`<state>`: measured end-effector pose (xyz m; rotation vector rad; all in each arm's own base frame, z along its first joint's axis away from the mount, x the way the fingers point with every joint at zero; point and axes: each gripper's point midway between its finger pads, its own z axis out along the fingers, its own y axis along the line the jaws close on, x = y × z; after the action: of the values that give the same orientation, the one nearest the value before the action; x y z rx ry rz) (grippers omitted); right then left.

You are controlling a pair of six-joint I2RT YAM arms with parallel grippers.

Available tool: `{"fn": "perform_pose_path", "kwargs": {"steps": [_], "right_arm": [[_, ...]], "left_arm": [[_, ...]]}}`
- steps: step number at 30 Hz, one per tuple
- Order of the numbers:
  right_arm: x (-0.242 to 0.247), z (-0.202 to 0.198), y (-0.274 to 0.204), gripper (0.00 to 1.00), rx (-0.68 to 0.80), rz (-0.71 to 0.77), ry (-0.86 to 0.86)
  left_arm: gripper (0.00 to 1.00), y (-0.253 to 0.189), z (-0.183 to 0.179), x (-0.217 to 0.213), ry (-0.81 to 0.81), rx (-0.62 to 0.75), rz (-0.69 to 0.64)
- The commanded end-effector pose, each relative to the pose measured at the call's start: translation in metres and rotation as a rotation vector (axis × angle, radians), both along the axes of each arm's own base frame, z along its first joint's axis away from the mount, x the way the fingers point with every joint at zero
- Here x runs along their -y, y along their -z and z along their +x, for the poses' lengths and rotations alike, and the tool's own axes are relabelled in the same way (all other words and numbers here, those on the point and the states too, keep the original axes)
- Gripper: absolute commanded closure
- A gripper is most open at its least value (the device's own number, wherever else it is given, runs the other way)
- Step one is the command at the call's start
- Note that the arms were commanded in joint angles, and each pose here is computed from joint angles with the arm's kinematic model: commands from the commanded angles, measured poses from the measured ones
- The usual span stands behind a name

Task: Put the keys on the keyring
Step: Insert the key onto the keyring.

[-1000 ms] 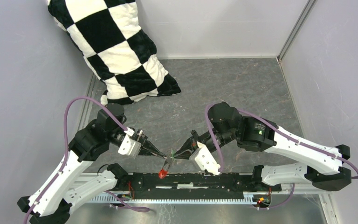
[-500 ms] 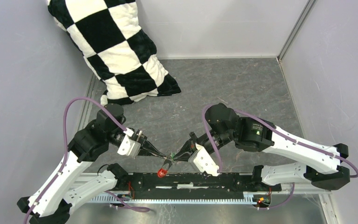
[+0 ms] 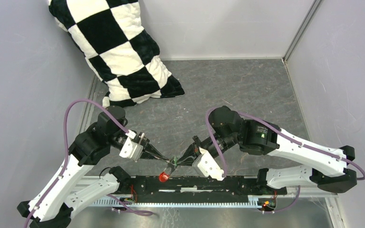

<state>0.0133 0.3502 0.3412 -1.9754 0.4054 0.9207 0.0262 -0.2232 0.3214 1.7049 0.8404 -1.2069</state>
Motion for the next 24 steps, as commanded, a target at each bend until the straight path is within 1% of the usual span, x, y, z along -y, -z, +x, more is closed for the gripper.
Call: {"fn": "perform_pose_path", "kwargs": {"steps": [1,24], "right_arm": [[-0.0016,-0.0082,-0.0196,0.99,0.011,0.057,-0.047],[-0.0070,-0.0107,-0.0244,0.99,0.011,0.064,-0.066]], "left_arm": [[0.98,-0.0053,0.0005,0.0009,-0.006,-0.003,-0.015],[0.98,-0.0035,0.0013,0.0020,-0.002,-0.006,-0.011]]}}
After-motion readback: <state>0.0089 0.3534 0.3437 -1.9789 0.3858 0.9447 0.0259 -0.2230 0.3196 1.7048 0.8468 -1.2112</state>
